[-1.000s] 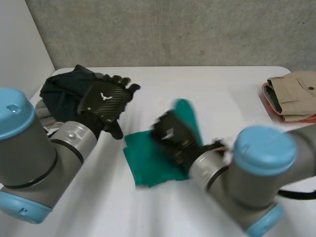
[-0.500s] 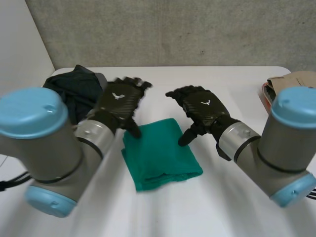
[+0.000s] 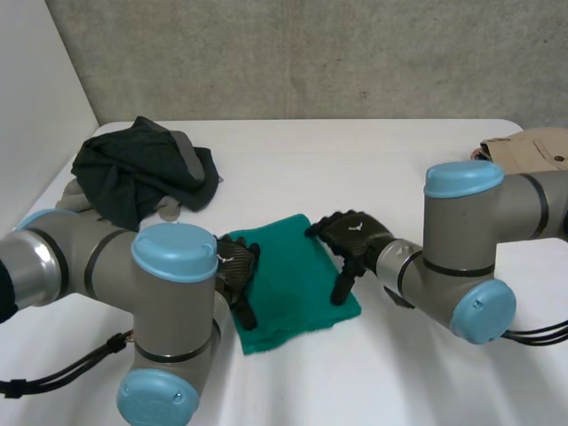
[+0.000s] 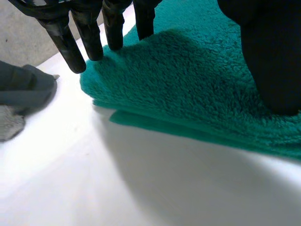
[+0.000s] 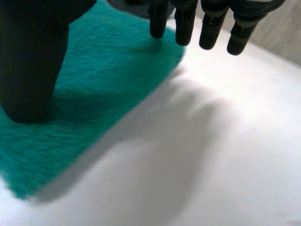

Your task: Fold the laundry.

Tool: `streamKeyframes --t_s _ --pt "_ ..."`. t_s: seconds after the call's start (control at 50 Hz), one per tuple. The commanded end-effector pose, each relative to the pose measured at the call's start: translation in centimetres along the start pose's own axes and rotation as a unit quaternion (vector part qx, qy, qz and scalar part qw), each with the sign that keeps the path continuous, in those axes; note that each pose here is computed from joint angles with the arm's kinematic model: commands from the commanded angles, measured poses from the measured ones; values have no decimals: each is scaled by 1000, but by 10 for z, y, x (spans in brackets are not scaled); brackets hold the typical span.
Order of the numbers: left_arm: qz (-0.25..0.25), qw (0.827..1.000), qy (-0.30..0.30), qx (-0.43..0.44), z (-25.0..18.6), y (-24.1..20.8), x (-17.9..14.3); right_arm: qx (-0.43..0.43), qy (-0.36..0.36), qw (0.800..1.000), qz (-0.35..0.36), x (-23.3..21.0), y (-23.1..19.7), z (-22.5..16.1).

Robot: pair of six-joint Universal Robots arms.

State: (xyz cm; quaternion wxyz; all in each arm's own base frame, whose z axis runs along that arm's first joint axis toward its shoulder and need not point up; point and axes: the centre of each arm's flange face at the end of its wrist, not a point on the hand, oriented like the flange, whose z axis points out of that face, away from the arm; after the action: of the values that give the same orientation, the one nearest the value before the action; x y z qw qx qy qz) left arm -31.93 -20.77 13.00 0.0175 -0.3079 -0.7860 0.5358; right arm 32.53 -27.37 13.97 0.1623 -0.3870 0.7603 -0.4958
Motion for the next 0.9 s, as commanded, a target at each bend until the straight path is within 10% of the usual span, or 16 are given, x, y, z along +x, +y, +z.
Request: streamKeyframes --t_s 0.02,0.38,0.9 --pt "17 997 -5 70 -15 -43 -14 54 44 995 -74 -6 -34 -30" --pt "-7 938 268 222 -41 -121 -23 106 -15 983 -151 -81 36 -51" --pt "-25 934 279 220 -41 -126 -25 172 0 967 -188 -74 28 4"
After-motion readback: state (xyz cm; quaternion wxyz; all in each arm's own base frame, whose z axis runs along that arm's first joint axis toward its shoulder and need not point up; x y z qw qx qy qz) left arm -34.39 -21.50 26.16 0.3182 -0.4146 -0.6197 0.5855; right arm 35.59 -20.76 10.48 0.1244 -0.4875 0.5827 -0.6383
